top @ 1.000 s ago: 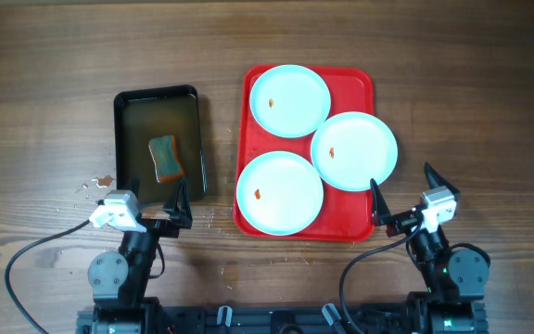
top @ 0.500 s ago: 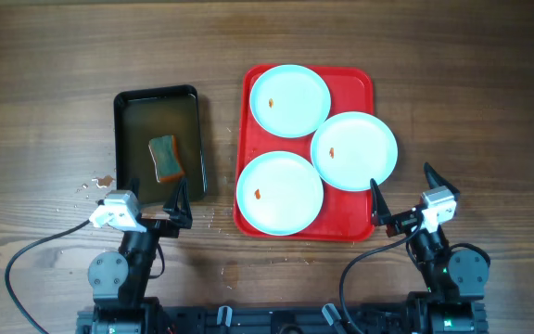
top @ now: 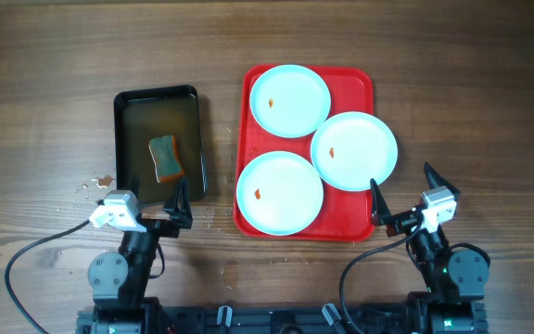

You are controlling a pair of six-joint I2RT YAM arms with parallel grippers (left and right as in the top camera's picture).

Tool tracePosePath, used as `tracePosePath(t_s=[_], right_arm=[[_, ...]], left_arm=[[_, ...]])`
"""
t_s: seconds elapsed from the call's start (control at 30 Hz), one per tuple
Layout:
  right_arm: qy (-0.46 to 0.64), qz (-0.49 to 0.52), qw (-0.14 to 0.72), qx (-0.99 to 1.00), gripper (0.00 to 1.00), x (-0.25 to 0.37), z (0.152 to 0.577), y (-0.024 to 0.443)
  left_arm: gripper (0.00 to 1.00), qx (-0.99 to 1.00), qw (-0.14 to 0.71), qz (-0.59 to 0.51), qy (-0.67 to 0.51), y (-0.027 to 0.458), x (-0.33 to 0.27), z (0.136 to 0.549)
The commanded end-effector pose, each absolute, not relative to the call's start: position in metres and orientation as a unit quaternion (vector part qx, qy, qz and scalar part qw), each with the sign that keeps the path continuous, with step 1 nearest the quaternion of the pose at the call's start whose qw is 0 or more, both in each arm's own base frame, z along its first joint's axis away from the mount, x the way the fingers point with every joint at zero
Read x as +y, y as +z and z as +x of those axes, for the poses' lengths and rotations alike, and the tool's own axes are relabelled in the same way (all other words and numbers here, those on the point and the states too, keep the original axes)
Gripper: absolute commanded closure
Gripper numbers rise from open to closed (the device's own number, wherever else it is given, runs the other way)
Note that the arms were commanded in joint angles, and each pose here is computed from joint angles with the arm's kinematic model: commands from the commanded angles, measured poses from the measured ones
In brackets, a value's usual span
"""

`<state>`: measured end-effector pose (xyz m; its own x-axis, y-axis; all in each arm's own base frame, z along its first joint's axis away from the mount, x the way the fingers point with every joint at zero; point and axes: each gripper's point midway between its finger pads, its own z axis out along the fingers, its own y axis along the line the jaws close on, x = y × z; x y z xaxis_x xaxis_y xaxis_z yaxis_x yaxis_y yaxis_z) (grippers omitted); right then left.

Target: Clean dirty plates on tray and stack at the side

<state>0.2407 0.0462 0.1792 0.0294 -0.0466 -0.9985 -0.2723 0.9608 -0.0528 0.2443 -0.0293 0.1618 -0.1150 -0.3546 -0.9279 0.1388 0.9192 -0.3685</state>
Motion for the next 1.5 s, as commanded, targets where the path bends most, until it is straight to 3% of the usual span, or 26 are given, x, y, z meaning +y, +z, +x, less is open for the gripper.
tracePosePath(t_s=[0.0,0.13,0.3,0.4,0.47,0.73,0.83,0.9,0.97,1.0,1.1,1.13,1.27,1.3,1.47], right_arm=[[0.167,-0.064,0.693,0.699,0.00,0.054,0.238,0.179],[0.293,0.042,0.661,0.689,0.00,0.059,0.237,0.187],[0.341,-0.030,0.698,0.629,0.00,0.080,0.211,0.265],[0.332,-0.041,0.657,0.676,0.00,0.086,0.206,0.285],[0.327,-0.016,0.586,0.741,0.00,0.085,0.210,0.282],[0.286,0.026,0.291,0.913,0.00,0.085,0.242,0.261],[0.325,0.041,0.214,0.920,0.00,0.097,0.270,0.234],[0.334,0.024,0.186,0.924,0.10,0.104,0.275,0.220],[0.314,0.023,0.157,0.936,0.09,0.107,0.280,0.200],[0.305,0.017,0.152,0.940,0.09,0.109,0.280,0.195],[0.269,0.008,0.155,0.951,0.14,0.114,0.280,0.189],[0.264,0.000,0.156,0.952,0.17,0.117,0.279,0.188],[0.267,-0.027,0.155,0.951,0.20,0.132,0.275,0.189],[0.268,-0.031,0.154,0.951,0.20,0.135,0.274,0.189],[0.268,-0.028,0.153,0.951,0.21,0.135,0.274,0.189]], left_arm=[[0.00,0.724,0.642,-0.070,-0.242,0.161,-0.045,0.241],[0.00,0.704,0.627,-0.054,-0.328,0.176,-0.068,0.233],[0.00,0.649,0.687,-0.022,-0.326,0.249,-0.068,0.221],[0.00,0.666,0.678,-0.051,-0.306,0.283,-0.058,0.218],[0.00,0.708,0.643,-0.068,-0.284,0.290,-0.054,0.221],[0.00,0.852,0.471,-0.095,-0.208,0.287,-0.046,0.246],[0.00,0.882,0.403,-0.106,-0.218,0.256,-0.052,0.257],[0.00,0.898,0.375,-0.125,-0.193,0.238,-0.044,0.262],[0.00,0.921,0.321,-0.176,-0.136,0.203,-0.024,0.269],[0.03,0.928,0.291,-0.198,-0.118,0.186,-0.018,0.273],[0.39,0.944,0.217,-0.236,-0.076,0.138,-0.008,0.286],[0.43,0.948,0.198,-0.238,-0.071,0.125,-0.008,0.292],[0.38,0.960,0.139,-0.238,-0.055,0.066,-0.008,0.315],[0.44,0.962,0.121,-0.239,-0.051,0.038,-0.008,0.325],[0.85,0.962,0.122,-0.237,-0.053,-0.001,-0.009,0.348]])
